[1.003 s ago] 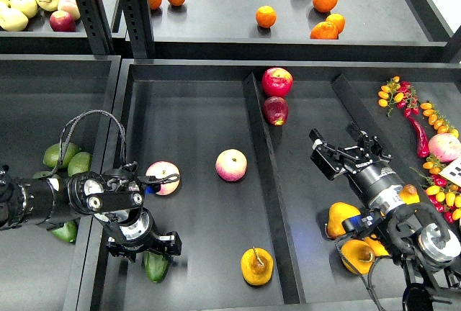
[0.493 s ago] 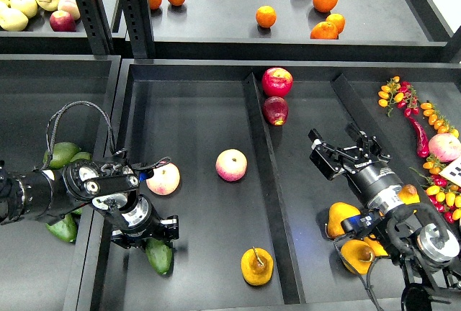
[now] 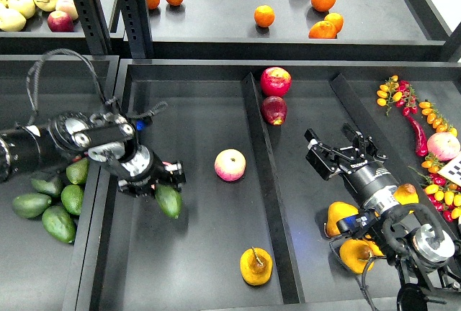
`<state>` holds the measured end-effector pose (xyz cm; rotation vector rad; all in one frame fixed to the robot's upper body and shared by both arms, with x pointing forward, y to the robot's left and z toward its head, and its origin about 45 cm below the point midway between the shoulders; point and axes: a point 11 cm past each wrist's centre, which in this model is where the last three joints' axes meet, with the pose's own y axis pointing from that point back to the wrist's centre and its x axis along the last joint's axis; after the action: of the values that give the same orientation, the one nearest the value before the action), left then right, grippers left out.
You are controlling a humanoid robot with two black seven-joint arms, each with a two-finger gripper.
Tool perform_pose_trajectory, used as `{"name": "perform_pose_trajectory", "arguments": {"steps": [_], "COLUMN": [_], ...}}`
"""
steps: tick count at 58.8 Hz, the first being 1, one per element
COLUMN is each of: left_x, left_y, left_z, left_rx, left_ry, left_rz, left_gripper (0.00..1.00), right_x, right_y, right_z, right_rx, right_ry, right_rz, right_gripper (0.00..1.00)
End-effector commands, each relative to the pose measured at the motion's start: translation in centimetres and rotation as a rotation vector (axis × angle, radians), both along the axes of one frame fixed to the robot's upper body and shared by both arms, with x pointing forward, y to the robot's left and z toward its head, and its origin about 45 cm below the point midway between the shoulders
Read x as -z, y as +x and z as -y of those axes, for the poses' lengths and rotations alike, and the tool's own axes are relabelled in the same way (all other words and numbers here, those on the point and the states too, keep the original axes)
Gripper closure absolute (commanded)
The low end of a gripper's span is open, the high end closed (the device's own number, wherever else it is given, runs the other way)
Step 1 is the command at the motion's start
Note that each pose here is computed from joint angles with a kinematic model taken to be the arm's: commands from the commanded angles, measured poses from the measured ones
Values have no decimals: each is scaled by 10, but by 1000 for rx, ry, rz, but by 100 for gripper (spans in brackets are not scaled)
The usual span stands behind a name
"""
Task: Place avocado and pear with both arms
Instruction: 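Lift the avocado and carry it toward the avocado pile, then lower the avocado onto the pile and open the left gripper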
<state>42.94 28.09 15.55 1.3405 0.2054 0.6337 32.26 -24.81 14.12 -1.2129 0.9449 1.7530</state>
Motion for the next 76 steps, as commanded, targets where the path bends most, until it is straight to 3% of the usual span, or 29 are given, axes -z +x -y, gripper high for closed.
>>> {"name": "perform_pose_trajectory", "arguments": {"steps": [1, 12, 34, 46, 64, 76], "left_x": [-9, -4, 38, 44, 59, 62], "left_y": [-1, -15, -53, -59, -76, -80], "left_z": [-43, -80, -106, -109, -120, -122], "left_rx": [-76, -138, -184, -184, -203, -199], "left_ry": [27, 53, 81, 93, 102, 111], "left_rz": [15, -6, -104, -122, -162, -170], "left_gripper": [80, 79, 77, 75, 68, 55], "right_x": [-22, -46, -42, -41, -42, -41], "right_y": [19, 40, 37, 37, 37, 36], "right_z": [12, 23, 22, 23, 21, 19], "right_rx": [48, 78, 77, 77, 72, 65], "right_ry": [-2, 1, 8, 8, 9, 8], "right_rz": [65, 105, 80, 79, 78, 75], "right_gripper": [0, 0, 0, 0, 0, 0]}}
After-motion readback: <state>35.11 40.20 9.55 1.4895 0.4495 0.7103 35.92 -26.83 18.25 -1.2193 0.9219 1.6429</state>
